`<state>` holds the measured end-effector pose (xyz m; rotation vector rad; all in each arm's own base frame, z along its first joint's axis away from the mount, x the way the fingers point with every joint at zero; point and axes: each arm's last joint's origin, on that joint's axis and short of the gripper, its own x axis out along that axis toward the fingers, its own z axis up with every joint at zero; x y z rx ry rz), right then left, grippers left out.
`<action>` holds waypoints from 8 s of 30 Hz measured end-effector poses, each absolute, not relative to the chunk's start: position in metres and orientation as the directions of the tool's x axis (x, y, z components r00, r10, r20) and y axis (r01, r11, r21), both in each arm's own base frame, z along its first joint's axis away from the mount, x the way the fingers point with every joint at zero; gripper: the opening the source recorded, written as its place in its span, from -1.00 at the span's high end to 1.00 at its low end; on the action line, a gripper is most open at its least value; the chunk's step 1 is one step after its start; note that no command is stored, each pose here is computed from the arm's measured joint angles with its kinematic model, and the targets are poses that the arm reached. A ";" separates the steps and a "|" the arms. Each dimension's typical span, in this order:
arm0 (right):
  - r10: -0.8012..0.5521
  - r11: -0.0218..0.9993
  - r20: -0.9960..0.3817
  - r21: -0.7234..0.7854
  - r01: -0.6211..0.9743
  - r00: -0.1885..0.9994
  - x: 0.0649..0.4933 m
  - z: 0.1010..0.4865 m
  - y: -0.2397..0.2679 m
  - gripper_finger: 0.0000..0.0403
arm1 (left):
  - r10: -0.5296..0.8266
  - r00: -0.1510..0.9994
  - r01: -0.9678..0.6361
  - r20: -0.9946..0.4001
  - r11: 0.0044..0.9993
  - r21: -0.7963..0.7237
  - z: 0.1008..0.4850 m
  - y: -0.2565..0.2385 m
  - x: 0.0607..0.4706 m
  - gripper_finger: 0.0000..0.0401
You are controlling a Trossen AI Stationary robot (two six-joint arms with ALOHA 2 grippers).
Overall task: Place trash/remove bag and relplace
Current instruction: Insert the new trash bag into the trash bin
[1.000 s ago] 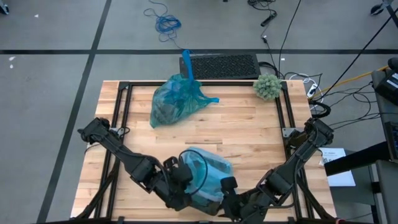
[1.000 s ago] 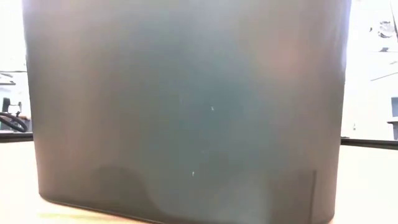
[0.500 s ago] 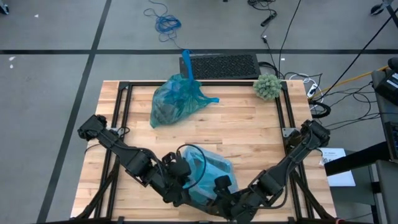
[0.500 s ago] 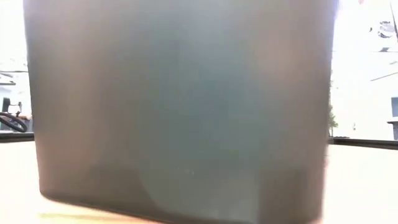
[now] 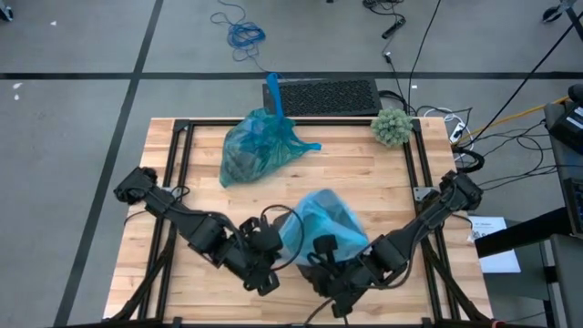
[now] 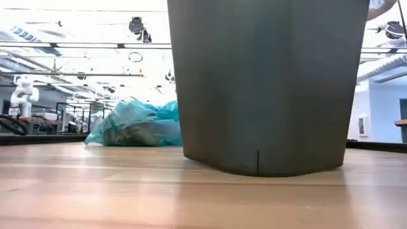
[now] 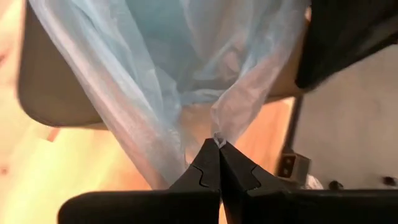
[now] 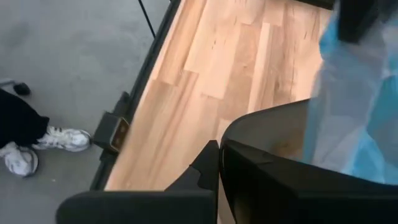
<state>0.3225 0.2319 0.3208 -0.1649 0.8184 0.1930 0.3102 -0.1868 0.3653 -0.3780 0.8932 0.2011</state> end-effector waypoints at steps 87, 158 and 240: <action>0.048 0.939 -0.672 0.282 0.195 0.739 0.301 0.394 0.186 0.49 | 0.028 0.641 -0.446 -0.767 0.827 -0.342 0.405 -0.133 0.288 1.00; 0.173 0.974 -0.724 0.229 -0.004 0.668 0.322 0.355 0.225 1.00 | 0.195 0.605 -0.590 -0.772 0.761 -0.270 0.367 -0.192 0.275 1.00; 0.056 0.962 -0.713 0.227 0.154 0.699 0.321 0.353 0.225 0.95 | 0.105 0.682 -0.531 -0.724 0.752 -0.391 0.362 -0.221 0.280 1.00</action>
